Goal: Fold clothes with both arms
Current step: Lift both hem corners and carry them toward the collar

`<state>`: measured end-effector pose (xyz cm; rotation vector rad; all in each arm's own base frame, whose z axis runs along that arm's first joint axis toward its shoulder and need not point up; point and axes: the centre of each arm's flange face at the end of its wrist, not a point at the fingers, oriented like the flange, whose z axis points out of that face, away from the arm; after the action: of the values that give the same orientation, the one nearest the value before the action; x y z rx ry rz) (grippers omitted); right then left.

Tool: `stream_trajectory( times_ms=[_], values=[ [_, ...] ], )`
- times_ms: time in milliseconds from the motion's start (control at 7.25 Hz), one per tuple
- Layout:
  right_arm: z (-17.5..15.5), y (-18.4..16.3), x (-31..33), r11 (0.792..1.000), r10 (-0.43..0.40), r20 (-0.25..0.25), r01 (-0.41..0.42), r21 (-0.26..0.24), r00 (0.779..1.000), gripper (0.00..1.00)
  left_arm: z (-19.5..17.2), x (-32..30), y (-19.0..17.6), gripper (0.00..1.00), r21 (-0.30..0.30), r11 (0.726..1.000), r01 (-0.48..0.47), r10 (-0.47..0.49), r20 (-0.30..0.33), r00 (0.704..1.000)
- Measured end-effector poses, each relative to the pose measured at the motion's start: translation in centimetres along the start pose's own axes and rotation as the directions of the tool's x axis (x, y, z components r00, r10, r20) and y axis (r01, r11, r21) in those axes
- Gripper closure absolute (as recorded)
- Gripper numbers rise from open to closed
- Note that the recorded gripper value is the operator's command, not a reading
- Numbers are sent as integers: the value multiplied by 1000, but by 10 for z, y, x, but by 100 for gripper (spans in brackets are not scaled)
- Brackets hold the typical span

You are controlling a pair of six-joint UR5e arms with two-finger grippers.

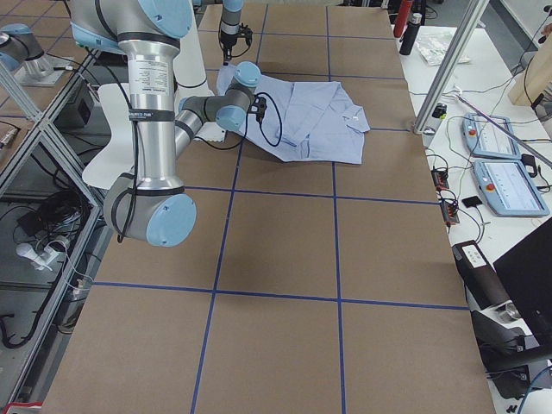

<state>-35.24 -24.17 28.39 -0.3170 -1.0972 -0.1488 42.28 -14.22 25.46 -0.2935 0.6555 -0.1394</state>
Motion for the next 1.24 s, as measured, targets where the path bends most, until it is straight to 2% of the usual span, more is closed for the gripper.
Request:
stream_trajectory(
  times_ms=[138, 414, 827, 1241],
  values=[
    [4, -5, 0, 1000, 3, -6, -3, 9, 1000, 100, 7, 2, -4, 100, 8, 1000, 5, -5, 13, 1000],
    [5, -27, 1, 997, 23, -17, -22, 69, 1000, 100, 6, 7, -34, 100, 52, 999, 11, -11, 8, 1000],
    [-20, -64, 5, 985, 53, -1, -52, 162, 999, 100, -26, 8, -84, 100, 120, 993, 14, -8, -44, 999],
    [-39, -101, 15, 969, 97, 5, -96, 227, 995, 100, -50, -2, -122, 100, 177, 984, 17, -6, -64, 998]
  ],
)
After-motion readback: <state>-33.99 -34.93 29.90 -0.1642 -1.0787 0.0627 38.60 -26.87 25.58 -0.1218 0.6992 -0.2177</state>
